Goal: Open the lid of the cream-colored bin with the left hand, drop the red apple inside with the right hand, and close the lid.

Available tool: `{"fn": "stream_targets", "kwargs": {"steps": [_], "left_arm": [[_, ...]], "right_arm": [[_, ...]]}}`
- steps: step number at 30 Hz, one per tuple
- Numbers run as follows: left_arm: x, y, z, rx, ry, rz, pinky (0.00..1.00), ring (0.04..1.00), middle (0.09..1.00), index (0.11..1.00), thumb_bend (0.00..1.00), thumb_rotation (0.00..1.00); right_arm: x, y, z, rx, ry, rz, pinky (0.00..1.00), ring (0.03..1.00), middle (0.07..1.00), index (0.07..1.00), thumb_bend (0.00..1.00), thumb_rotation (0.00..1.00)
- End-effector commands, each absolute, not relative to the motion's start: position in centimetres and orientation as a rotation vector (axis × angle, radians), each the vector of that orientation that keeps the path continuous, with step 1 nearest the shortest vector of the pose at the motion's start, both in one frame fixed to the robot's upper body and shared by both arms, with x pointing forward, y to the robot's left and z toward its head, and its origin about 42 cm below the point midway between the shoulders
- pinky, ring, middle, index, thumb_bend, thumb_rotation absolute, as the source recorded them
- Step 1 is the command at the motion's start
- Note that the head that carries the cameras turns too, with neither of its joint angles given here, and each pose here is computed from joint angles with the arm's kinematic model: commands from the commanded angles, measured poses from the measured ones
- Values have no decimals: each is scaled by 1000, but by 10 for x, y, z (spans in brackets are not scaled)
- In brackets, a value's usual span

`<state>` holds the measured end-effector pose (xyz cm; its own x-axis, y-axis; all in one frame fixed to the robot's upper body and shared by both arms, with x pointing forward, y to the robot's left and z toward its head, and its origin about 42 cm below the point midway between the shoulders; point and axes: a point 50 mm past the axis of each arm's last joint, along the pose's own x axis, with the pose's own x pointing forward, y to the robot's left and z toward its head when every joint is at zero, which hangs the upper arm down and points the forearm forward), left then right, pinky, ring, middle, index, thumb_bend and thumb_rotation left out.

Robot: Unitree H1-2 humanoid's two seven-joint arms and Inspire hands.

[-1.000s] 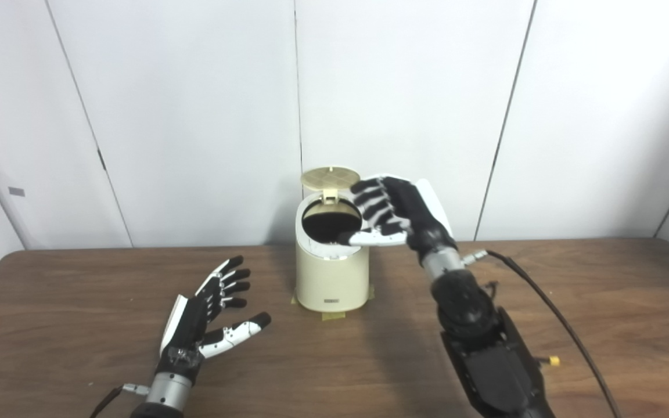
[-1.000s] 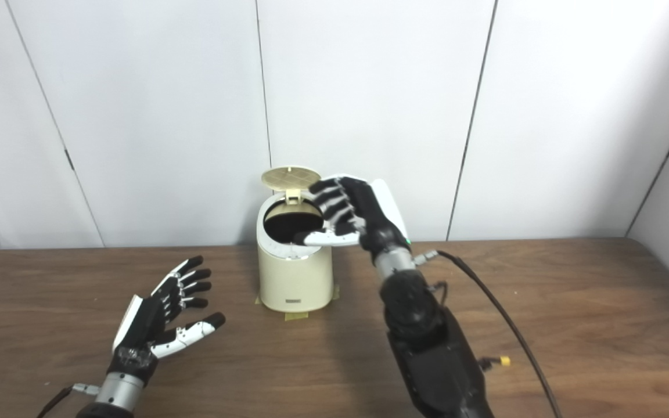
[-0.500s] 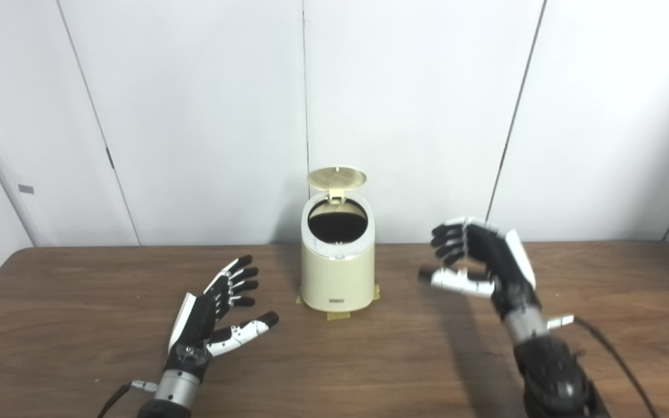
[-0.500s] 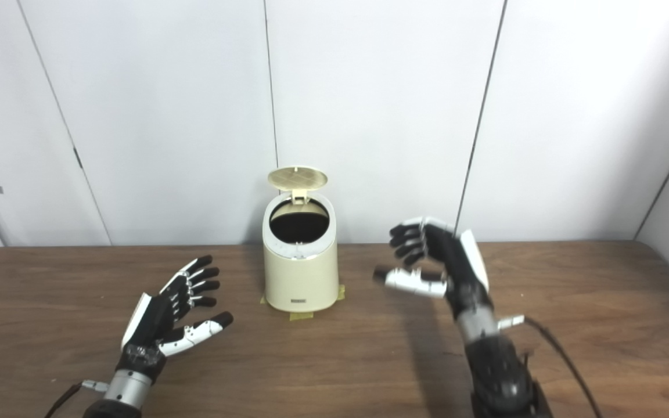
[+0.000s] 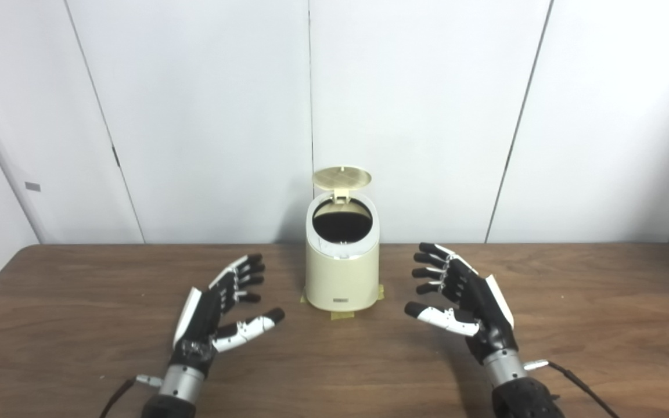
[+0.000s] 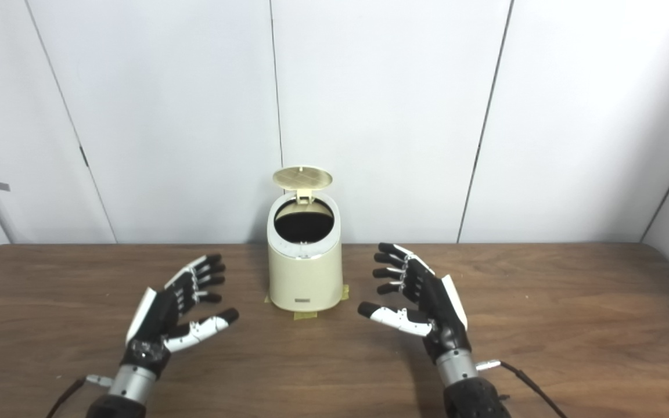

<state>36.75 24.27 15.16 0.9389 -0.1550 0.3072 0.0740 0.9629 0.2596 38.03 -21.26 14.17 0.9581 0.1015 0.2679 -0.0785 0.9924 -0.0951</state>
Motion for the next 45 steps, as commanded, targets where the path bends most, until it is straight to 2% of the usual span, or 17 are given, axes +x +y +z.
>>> {"fn": "stream_targets", "kwargs": {"steps": [1,6,11,19,26,34,38,42,43,45], "left_arm": [[388,240,199,287,-464,-110,694,824,870,890,841,276],[415,238,252,335,-539,-129,690,875,929,927,886,321],[441,229,306,433,-574,-168,896,968,982,953,914,325],[473,212,358,604,-590,-180,941,997,1000,965,987,379],[495,192,378,746,-596,-206,909,976,990,964,975,393],[510,170,382,929,-611,-314,857,978,986,945,998,416],[512,161,379,992,-607,-377,842,945,927,901,1000,425],[512,154,376,1068,-599,-438,701,856,850,824,1000,398],[511,153,375,1081,-598,-457,692,849,843,817,1000,396],[509,152,372,1095,-595,-479,736,878,818,789,1000,391]], "right_arm": [[387,-215,166,-74,-389,77,578,706,766,784,858,287],[388,-216,166,-69,-395,80,578,709,770,782,850,281],[387,-216,168,-66,-389,79,574,698,764,778,851,273],[388,-214,169,-73,-385,69,540,679,786,777,845,276],[389,-212,170,-71,-381,34,507,676,818,768,834,262],[388,-209,172,-76,-380,14,507,686,819,762,823,289],[389,-207,172,-80,-380,4,507,672,798,759,833,329],[389,-206,171,-81,-386,4,506,664,797,752,824,353],[389,-205,171,-85,-387,3,506,664,798,751,824,357],[389,-205,171,-93,-388,-1,500,662,798,755,819,401]]}}
